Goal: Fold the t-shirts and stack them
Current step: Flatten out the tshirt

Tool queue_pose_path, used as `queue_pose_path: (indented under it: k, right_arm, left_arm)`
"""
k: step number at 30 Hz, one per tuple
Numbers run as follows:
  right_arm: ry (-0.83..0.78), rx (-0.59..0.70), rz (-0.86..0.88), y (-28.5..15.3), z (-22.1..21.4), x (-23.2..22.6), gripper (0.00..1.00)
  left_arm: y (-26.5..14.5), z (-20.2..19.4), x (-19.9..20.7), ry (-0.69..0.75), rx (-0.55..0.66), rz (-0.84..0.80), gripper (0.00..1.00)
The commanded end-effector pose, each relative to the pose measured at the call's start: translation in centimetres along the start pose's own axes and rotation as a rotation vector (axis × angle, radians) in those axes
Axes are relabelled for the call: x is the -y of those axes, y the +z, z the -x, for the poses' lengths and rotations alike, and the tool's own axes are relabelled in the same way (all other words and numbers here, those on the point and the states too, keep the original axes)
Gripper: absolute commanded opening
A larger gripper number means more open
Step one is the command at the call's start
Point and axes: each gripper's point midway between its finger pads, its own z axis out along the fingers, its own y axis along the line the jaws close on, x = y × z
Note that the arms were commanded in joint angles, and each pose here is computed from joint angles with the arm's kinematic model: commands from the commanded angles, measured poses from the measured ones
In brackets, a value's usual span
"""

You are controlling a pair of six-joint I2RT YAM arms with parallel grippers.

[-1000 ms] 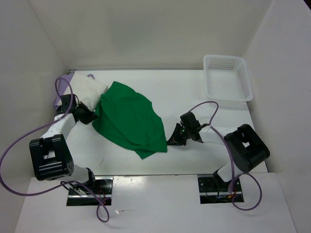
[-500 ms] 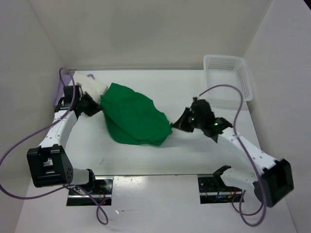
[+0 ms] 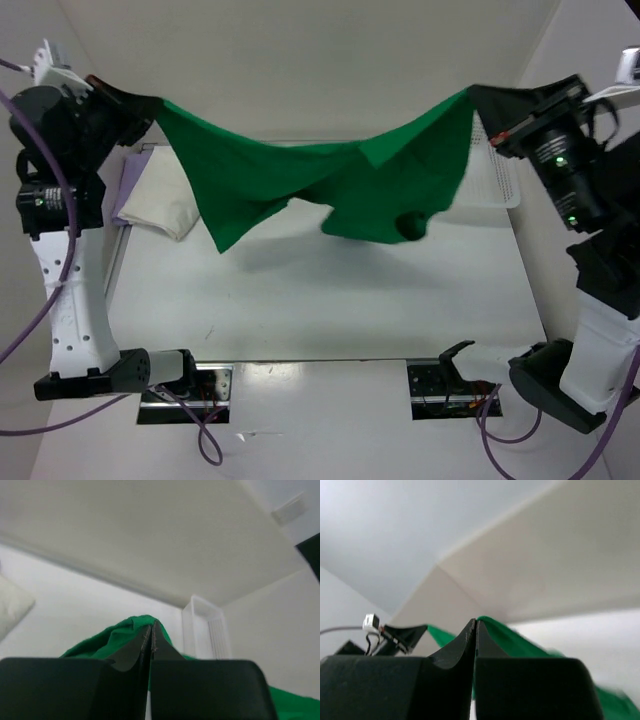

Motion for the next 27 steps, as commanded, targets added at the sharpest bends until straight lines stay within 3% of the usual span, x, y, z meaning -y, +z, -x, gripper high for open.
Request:
queue_pose_path:
  k: [1, 2, 5, 8, 11, 14, 19, 22, 23, 24, 27]
  right_arm:
    - [-0.075, 0.145, -0.002, -1.5, 5.1, -1.5, 0.00]
    - [-0.081, 0.160, 0.027, -0.5, 5.6, -2.3, 0.00]
    - [-0.076, 0.180, 0.086, 0.7, 6.1, -3.8, 0.00]
    - [-0.127, 0.064, -0.015, 5.6, 1.5, -0.3, 0.00]
    - [-0.172, -0.086, -0.087, 9.8, -3.7, 4.3, 0.00]
    - [-0.128, -0.181, -0.148, 12.2, -3.5, 13.3, 0.00]
    - [-0.107, -0.308, -0.209, 17.5, -6.5, 20.7, 0.00]
    - [-0.074, -0.307, -0.202, 21.3, -6.6, 22.2, 0.00]
    - [-0.091, -0.245, -0.143, 21.9, -4.3, 19.9, 0.00]
    - [-0.060, -0.230, -0.138, 23.2, -4.3, 20.3, 0.00]
    - [-0.053, -0.106, -0.055, 23.4, -0.5, 16.7, 0.00]
  left_arm:
    - [-2.2, 3.7, 2.2, 0.041, 0.095, 0.006, 0.00]
    - [-3.6, 5.7, 4.0, 0.058, 0.161, -0.021, 0.00]
    - [-4.1, 7.4, 4.7, 0.063, 0.212, -0.011, 0.00]
    - [-2.7, 6.6, 3.3, 0.062, 0.186, 0.023, 0.00]
    - [1.0, 3.0, -0.9, 0.042, 0.083, 0.091, 0.00]
    - [3.9, -1.4, -5.6, 0.012, -0.020, 0.160, 0.00]
    - [10.3, -7.6, -13.6, -0.035, -0.168, 0.303, 0.00]
    - [14.0, -7.5, -15.0, -0.050, -0.185, 0.317, 0.00]
    - [14.9, -6.9, -14.8, -0.056, -0.173, 0.310, 0.00]
    - [16.2, -7.1, -15.5, -0.060, -0.187, 0.321, 0.00]
    - [17.3, -2.7, -11.9, -0.068, -0.090, 0.236, 0.00]
